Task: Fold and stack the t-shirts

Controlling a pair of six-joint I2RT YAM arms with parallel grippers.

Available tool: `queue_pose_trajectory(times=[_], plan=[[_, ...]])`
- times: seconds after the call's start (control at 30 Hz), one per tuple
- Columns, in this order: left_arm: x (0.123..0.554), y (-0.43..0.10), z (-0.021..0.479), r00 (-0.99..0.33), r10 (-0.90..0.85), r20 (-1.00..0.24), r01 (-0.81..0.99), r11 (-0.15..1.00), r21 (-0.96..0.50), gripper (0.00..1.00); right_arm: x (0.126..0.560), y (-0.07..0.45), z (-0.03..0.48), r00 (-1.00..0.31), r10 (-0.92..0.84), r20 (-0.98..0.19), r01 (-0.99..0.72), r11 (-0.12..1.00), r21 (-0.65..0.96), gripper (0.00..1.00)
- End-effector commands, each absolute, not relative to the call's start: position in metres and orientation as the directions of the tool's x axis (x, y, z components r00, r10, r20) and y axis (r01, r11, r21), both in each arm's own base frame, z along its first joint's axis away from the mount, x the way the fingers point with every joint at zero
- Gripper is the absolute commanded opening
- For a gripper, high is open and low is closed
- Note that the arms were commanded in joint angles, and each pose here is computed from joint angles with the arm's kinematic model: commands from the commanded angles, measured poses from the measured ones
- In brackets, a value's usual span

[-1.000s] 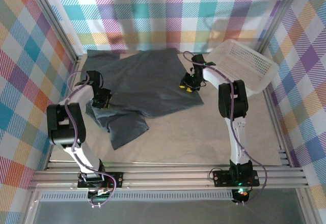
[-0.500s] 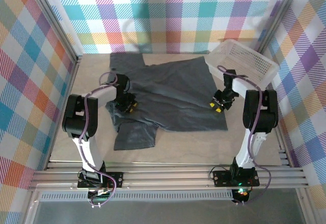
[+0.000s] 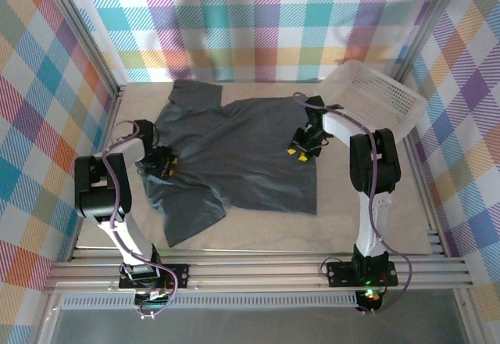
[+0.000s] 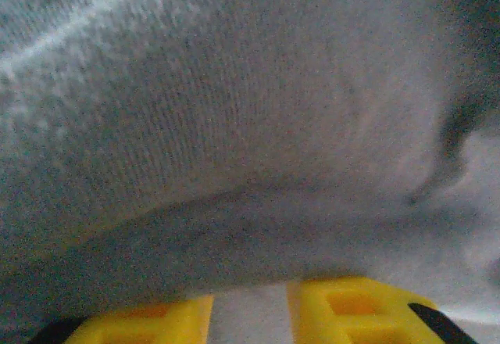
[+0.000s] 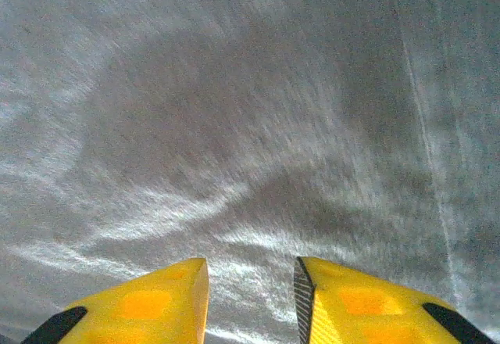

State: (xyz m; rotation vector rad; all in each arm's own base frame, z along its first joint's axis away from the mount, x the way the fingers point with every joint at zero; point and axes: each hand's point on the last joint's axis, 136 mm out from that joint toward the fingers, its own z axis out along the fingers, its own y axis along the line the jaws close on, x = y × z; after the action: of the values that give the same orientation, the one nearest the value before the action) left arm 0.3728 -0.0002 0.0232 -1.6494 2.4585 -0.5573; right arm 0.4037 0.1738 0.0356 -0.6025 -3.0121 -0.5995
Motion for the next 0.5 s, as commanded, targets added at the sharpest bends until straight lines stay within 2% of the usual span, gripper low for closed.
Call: queue_pose_trajectory(times=[0.0,0.13,0.2,0.27,0.33,0.47], plan=[[0.373,0.007,0.032,-0.462,-0.886,0.048,-0.829,0.412,-0.378,0.39,0.405,0.164,0.038,-0.922,0.377,0.09,0.385,0.861,0.332,0.37],[0.368,0.011,0.072,-0.482,-0.874,-0.053,-0.798,0.464,-0.385,0.5,0.41,0.153,0.045,-0.938,0.342,0.051,0.34,0.886,0.315,0.38],[0.344,0.012,0.089,-0.487,-0.869,-0.092,-0.804,0.487,-0.341,0.52,0.408,0.149,0.059,-0.947,0.322,0.007,0.308,0.898,0.313,0.4],[0.305,0.012,0.096,-0.503,-0.858,-0.102,-0.825,0.512,-0.238,0.53,0.398,0.143,0.074,-0.946,0.324,-0.022,0.302,0.902,0.309,0.42],[0.259,0.006,0.091,-0.536,-0.842,-0.06,-0.832,0.539,-0.132,0.51,0.381,0.137,0.087,-0.939,0.343,-0.04,0.314,0.895,0.316,0.44],[0.172,-0.003,0.073,-0.539,-0.842,0.021,-0.842,0.539,-0.008,0.47,0.326,0.151,0.089,-0.929,0.368,0.039,0.354,0.853,0.384,0.45]])
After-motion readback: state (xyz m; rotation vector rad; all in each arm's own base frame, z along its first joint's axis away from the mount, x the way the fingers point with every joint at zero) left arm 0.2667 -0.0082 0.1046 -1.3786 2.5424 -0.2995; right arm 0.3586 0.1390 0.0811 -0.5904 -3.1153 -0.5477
